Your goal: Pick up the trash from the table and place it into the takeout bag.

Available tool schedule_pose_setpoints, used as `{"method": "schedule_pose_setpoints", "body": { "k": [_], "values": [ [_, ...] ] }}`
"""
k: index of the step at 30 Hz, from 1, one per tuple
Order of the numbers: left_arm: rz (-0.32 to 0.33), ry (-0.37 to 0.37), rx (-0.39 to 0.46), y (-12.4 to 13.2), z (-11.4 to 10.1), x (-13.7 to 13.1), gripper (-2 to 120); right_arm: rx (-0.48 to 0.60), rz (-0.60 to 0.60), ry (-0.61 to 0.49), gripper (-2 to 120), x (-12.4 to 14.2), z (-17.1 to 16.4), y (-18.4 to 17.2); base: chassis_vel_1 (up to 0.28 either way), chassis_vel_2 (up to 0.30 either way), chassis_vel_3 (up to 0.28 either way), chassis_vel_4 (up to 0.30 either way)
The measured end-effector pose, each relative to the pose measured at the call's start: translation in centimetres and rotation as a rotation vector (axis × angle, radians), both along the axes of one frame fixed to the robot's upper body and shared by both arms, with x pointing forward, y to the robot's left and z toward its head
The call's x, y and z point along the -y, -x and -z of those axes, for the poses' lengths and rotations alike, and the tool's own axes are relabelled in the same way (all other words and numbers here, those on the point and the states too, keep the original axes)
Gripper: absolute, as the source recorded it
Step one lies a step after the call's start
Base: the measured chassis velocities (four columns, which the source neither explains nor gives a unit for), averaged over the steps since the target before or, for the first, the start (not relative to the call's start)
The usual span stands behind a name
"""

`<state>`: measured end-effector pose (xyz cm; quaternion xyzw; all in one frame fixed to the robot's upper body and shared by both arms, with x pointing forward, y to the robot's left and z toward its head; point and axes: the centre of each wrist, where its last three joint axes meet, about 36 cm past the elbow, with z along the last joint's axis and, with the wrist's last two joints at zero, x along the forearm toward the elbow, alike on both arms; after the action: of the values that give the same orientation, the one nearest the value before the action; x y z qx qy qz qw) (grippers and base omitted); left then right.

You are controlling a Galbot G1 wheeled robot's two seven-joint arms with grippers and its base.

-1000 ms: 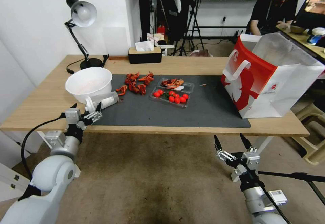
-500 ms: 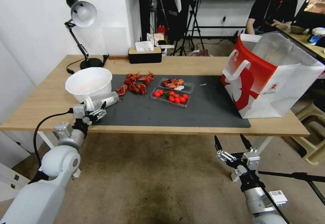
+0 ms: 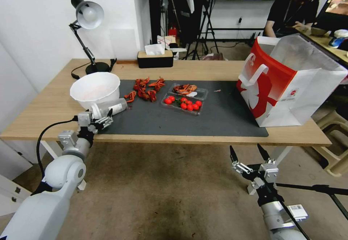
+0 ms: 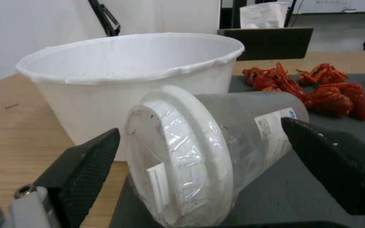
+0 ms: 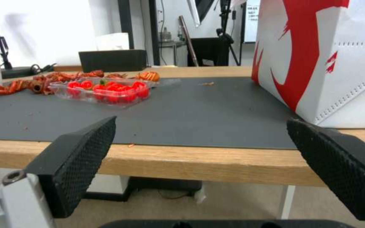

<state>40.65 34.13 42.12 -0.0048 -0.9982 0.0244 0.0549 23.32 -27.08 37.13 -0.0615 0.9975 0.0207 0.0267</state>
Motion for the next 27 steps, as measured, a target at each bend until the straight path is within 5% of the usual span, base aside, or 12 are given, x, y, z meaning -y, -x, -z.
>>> {"method": "schedule_pose_setpoints", "body": {
  "k": [16, 22, 27],
  "values": [
    [0.01, 0.028, 0.012, 0.5, 0.3, -0.1, 31, 0.005, 0.001, -0.002, 100, -0.1, 0.0, 0.0, 0.0, 0.0, 0.0, 0.0],
    [0.011, 0.04, 0.019, 0.9, 0.5, 0.1, 17, 0.005, 0.002, -0.003, 100, -0.1, 0.1, 0.1, 0.0, 0.0, 0.0, 0.0],
    [0.008, 0.047, 0.032, 1.2, 0.6, 0.0, 17, 0.004, 0.002, -0.003, 100, -0.1, 0.1, 0.1, 0.0, 0.0, 0.0, 0.0]
  ]
}}
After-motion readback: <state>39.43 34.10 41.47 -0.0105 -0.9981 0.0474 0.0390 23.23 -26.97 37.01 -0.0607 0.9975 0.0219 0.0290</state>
